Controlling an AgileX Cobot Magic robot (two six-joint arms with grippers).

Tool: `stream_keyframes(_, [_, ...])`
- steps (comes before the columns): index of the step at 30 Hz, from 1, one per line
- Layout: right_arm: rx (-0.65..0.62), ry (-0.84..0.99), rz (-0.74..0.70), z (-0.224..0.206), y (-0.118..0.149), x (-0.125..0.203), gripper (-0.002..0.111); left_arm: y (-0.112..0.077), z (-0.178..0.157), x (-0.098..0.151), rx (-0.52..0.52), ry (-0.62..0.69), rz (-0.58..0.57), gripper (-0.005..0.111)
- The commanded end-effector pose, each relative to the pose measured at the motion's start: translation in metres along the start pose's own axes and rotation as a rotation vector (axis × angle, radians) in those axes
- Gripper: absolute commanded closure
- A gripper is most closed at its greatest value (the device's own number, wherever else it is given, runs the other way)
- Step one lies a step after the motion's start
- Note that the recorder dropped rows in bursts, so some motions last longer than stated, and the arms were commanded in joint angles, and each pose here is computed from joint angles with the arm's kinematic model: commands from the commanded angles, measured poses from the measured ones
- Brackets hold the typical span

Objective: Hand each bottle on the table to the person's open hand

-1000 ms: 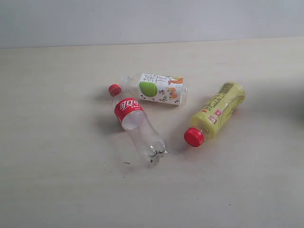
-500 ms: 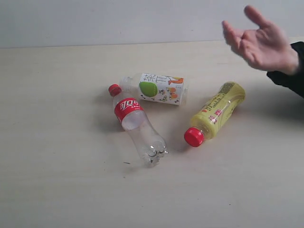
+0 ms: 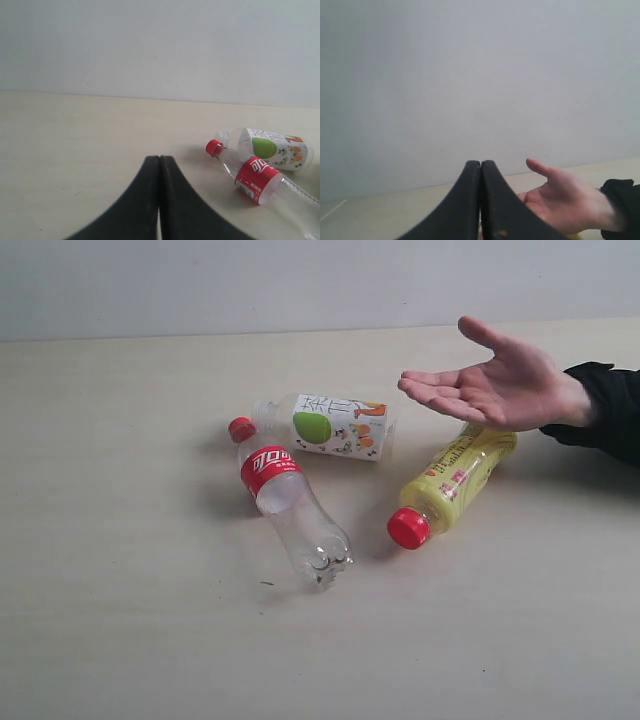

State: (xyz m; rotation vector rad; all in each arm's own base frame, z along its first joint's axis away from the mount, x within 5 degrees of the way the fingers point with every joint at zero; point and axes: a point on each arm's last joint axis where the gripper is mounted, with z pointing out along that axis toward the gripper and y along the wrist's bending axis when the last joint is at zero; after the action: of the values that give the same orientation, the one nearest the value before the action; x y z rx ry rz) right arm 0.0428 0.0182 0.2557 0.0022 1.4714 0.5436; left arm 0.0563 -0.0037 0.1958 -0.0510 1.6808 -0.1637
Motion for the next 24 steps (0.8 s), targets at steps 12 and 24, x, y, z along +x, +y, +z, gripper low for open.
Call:
stream_keyframes(12, [0.034, -0.093, 0.044, 0.003, -0.011, 0.013, 0.108, 0.000, 0.000, 0.000, 0.007, -0.006, -0.001, 0.107])
stream_keyframes(24, [-0.011, -0.113, -0.006, 0.007, -0.004, 0.002, 0.108, 0.000, 0.000, 0.000, 0.007, -0.006, -0.001, 0.107])
